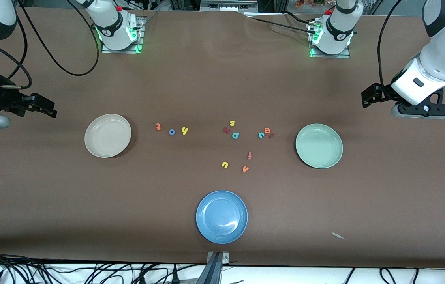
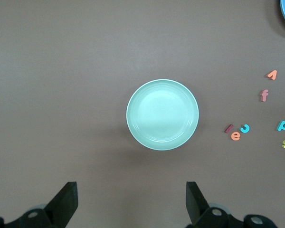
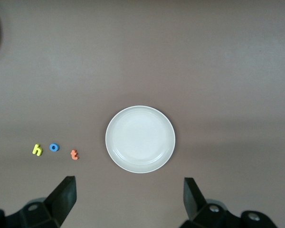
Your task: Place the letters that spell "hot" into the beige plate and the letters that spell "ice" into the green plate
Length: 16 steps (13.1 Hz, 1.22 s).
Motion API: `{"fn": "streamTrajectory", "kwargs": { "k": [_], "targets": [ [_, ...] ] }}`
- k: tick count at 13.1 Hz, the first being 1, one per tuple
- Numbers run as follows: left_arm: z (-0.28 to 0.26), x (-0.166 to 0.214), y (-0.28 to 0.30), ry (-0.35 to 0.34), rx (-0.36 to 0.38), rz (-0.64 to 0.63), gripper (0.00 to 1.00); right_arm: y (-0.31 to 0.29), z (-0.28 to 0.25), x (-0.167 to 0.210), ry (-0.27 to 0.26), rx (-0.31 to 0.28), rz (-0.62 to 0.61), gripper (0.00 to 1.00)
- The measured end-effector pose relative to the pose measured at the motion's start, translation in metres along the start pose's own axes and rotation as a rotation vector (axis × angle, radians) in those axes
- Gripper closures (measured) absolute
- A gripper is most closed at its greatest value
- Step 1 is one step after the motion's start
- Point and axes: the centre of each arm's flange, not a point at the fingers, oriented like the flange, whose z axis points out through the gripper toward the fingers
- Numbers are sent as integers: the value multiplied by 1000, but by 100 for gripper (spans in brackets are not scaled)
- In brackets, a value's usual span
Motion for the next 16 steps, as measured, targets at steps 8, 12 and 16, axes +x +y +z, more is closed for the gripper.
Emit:
{"fn": "streamTrajectory", "kwargs": {
  "k": [8, 12, 16],
  "targets": [
    [1, -1, -3, -12, 1, -4, 0, 3, 1, 0, -4, -28, -5, 0],
    [1, -1, -5, -12, 1, -9, 0, 2, 1, 0, -4, -29, -6, 0],
    [1, -1, -5, -15, 1, -8, 0, -4, 1, -1, -5, -28, -17, 0]
  ]
}}
